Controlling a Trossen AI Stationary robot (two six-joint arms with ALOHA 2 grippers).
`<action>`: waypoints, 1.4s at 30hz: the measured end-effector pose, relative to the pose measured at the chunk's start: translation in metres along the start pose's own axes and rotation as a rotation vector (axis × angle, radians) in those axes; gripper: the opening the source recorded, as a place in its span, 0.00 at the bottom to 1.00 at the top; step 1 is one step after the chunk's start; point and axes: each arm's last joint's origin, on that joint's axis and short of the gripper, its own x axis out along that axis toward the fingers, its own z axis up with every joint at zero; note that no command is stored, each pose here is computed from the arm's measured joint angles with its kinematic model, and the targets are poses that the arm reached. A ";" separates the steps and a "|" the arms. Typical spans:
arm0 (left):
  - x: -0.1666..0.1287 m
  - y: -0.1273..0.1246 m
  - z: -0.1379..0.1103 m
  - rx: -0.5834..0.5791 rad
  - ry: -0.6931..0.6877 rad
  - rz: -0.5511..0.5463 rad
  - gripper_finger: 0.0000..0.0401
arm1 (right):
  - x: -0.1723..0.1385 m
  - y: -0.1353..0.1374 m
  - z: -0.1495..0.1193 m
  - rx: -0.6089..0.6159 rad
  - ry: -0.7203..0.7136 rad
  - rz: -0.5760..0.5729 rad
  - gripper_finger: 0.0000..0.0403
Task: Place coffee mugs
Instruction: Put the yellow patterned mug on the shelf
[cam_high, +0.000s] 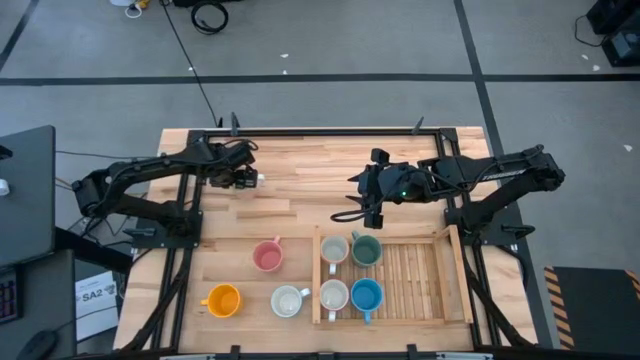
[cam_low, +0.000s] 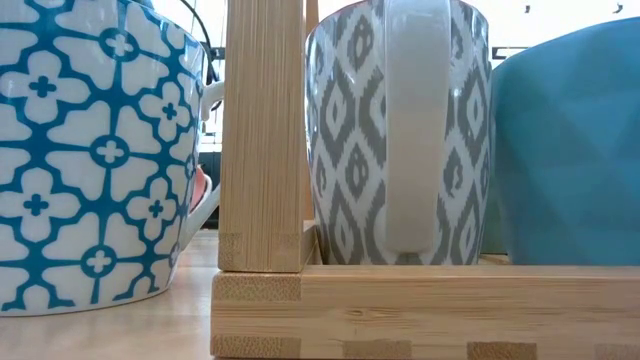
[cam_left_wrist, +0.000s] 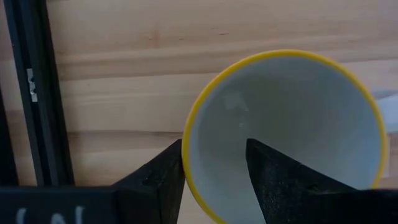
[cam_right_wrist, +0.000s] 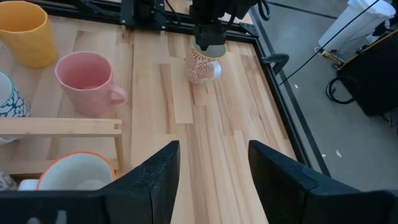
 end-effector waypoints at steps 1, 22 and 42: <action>0.000 0.000 0.000 0.000 0.000 0.000 0.42 | 0.000 0.000 0.000 0.000 0.000 0.000 0.49; -0.002 -0.016 0.011 0.152 -0.129 -0.150 0.06 | 0.000 0.000 0.000 0.001 0.001 0.000 0.49; -0.075 -0.076 0.020 0.317 -0.418 -0.601 0.06 | 0.013 -0.039 0.005 0.272 -0.054 -0.114 0.49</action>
